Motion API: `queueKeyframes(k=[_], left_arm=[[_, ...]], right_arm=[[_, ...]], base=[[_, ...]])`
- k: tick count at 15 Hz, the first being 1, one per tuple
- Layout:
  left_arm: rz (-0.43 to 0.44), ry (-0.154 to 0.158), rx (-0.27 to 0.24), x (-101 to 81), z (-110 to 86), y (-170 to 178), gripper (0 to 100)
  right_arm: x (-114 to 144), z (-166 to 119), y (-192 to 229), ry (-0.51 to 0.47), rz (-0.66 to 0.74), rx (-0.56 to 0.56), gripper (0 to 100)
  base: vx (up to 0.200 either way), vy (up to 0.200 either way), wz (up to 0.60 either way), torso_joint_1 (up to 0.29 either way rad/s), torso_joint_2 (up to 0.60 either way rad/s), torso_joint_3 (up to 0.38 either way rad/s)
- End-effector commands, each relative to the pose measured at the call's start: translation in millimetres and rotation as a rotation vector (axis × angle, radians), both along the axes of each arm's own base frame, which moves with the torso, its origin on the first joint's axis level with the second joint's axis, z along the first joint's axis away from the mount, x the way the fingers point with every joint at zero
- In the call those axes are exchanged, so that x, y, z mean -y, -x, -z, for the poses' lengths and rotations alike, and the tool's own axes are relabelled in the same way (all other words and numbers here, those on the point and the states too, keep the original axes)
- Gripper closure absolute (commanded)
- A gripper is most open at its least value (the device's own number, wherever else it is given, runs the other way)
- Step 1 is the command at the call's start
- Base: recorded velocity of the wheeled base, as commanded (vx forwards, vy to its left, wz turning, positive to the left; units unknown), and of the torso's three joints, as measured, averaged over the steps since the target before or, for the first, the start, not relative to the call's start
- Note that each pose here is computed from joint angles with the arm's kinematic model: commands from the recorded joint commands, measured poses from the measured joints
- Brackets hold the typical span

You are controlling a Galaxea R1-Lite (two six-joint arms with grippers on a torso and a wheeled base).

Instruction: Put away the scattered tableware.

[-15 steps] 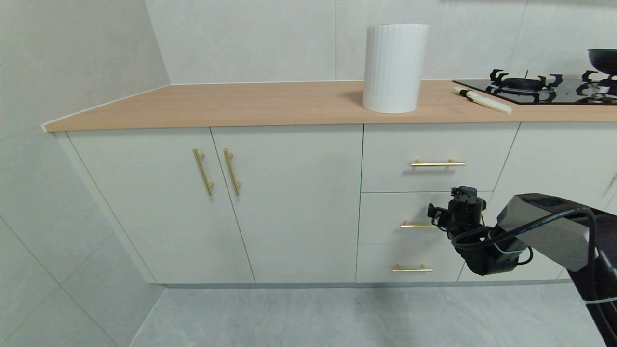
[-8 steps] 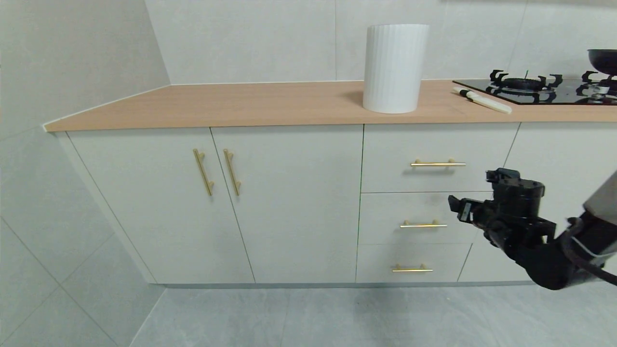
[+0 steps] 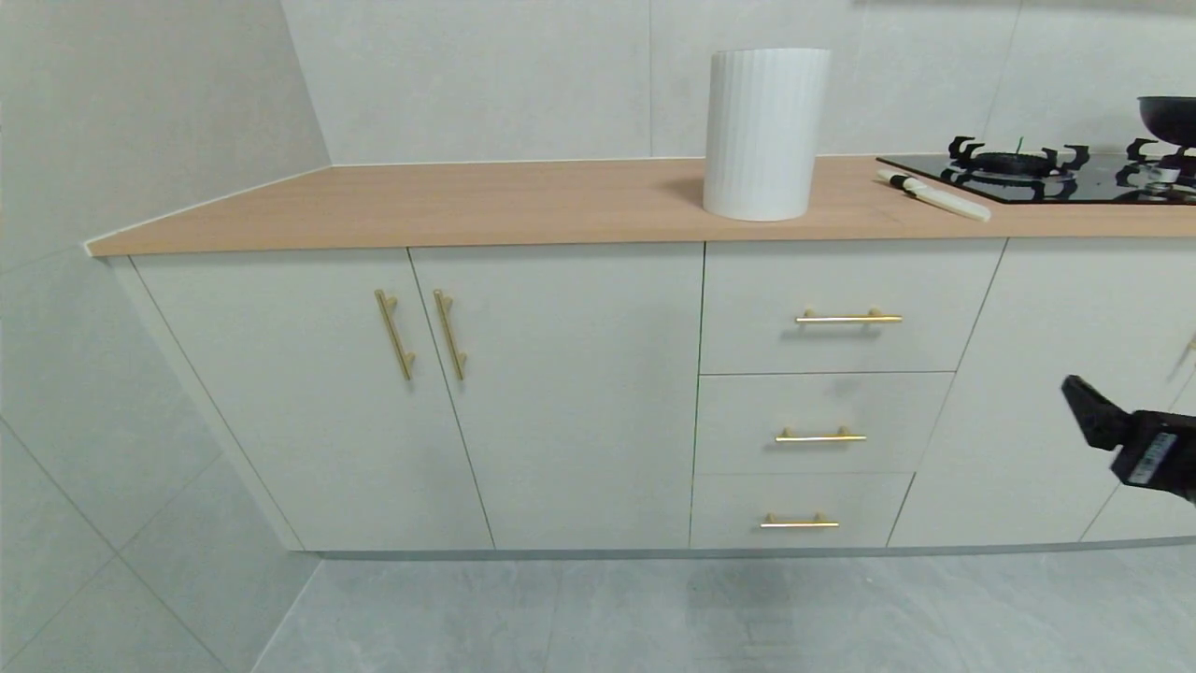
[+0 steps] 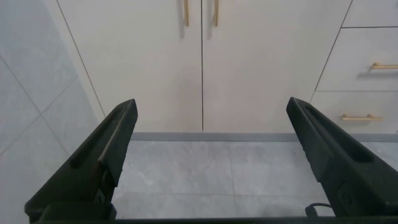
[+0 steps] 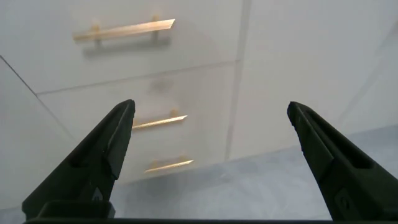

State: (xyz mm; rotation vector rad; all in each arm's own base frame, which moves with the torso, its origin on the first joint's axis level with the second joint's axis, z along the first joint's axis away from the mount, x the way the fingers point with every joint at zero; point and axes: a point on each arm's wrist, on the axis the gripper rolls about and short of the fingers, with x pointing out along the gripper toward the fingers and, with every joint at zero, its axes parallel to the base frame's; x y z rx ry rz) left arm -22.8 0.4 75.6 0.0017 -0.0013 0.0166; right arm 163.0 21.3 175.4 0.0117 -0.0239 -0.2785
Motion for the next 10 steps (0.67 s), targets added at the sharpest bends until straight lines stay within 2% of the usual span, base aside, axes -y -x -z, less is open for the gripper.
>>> queueKeyframes(k=[1, 4, 7, 9, 10], left_arm=[[0.000, 0.000, 0.000, 0.0, 0.0, 0.0, 0], [0.000, 0.000, 0.000, 0.0, 0.0, 0.0, 0], [0.000, 0.000, 0.000, 0.0, 0.0, 0.0, 0], [0.000, 0.000, 0.000, 0.0, 0.0, 0.0, 0], [0.000, 0.000, 0.000, 0.0, 0.0, 0.0, 0]], right_arm=[[21.0, -13.6, 83.2, 0.062, 0.114, 0.148, 0], [30.0, -9.8, 142.9, 0.117, 0.129, 0.145, 0], [34.7, -0.9, 190.5, 0.157, 0.192, 0.090, 0], [33.7, 6.2, 204.9, 0.158, 0.204, 0.136, 0], [32.6, 12.5, 209.9, 0.165, 0.138, 0.172, 0]], base=[[0.000, 0.000, 0.00, 0.000, 0.00, 0.000], [0.000, 0.000, 0.00, 0.000, 0.00, 0.000], [0.000, 0.000, 0.00, 0.000, 0.00, 0.000], [0.000, 0.000, 0.00, 0.000, 0.00, 0.000], [0.000, 0.000, 0.00, 0.000, 0.00, 0.000]])
